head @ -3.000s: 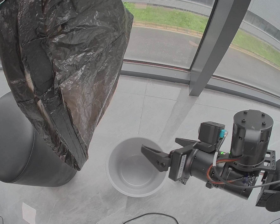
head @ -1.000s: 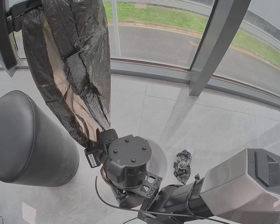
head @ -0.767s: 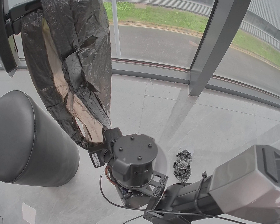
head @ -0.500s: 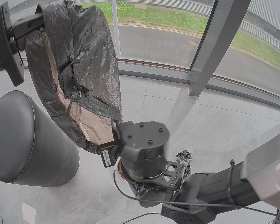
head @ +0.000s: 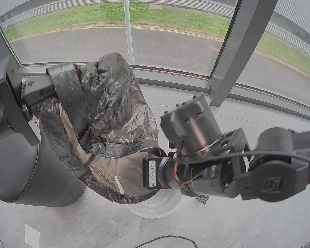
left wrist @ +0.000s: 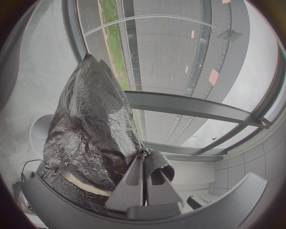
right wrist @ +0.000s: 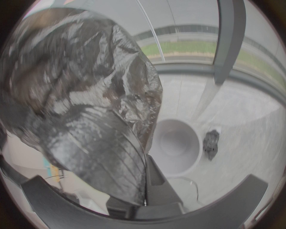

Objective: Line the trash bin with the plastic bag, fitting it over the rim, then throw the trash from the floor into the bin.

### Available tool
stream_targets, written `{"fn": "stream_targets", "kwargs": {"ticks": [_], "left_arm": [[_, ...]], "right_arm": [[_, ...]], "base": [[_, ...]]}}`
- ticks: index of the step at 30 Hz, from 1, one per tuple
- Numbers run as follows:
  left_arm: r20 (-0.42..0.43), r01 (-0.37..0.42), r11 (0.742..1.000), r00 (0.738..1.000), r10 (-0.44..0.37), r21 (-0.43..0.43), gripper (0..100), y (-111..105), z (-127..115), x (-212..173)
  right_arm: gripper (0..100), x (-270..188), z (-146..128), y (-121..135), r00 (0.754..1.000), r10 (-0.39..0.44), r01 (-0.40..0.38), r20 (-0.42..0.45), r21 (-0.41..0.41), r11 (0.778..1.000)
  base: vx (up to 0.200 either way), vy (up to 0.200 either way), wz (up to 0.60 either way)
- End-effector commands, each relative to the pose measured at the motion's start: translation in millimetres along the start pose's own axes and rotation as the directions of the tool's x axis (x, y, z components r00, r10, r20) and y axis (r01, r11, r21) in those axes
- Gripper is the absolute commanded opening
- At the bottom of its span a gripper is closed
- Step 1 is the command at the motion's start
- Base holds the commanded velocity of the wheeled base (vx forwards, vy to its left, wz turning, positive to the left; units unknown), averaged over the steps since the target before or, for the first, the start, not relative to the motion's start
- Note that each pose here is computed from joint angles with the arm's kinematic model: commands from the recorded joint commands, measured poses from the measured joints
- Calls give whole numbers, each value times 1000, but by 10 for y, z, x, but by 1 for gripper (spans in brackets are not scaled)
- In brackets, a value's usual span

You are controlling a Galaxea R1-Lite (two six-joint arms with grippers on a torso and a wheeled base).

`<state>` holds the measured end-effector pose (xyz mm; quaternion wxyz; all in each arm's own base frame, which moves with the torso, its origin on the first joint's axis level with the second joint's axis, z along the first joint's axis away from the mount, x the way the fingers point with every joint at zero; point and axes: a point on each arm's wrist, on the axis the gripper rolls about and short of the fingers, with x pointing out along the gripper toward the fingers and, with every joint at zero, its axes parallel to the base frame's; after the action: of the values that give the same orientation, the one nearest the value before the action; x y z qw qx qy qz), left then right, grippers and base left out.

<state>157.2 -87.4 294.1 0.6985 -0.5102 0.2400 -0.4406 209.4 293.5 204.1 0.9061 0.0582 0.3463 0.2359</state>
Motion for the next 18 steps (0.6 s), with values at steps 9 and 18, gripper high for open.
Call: {"fn": "stream_targets", "kwargs": {"ticks": [9,18], "left_arm": [[-114,-205,975,974,196,-81,0,797,-369,-180],[-209,-264,963,946,246,-60,0,1033,-609,-294]], "right_arm": [[0,-702,579,-382,941,184,-74,-284,358,931],[0,-784,518,-428,905,156,-17,-396,331,943]], "base": [[0,0,0],[0,0,0]]}}
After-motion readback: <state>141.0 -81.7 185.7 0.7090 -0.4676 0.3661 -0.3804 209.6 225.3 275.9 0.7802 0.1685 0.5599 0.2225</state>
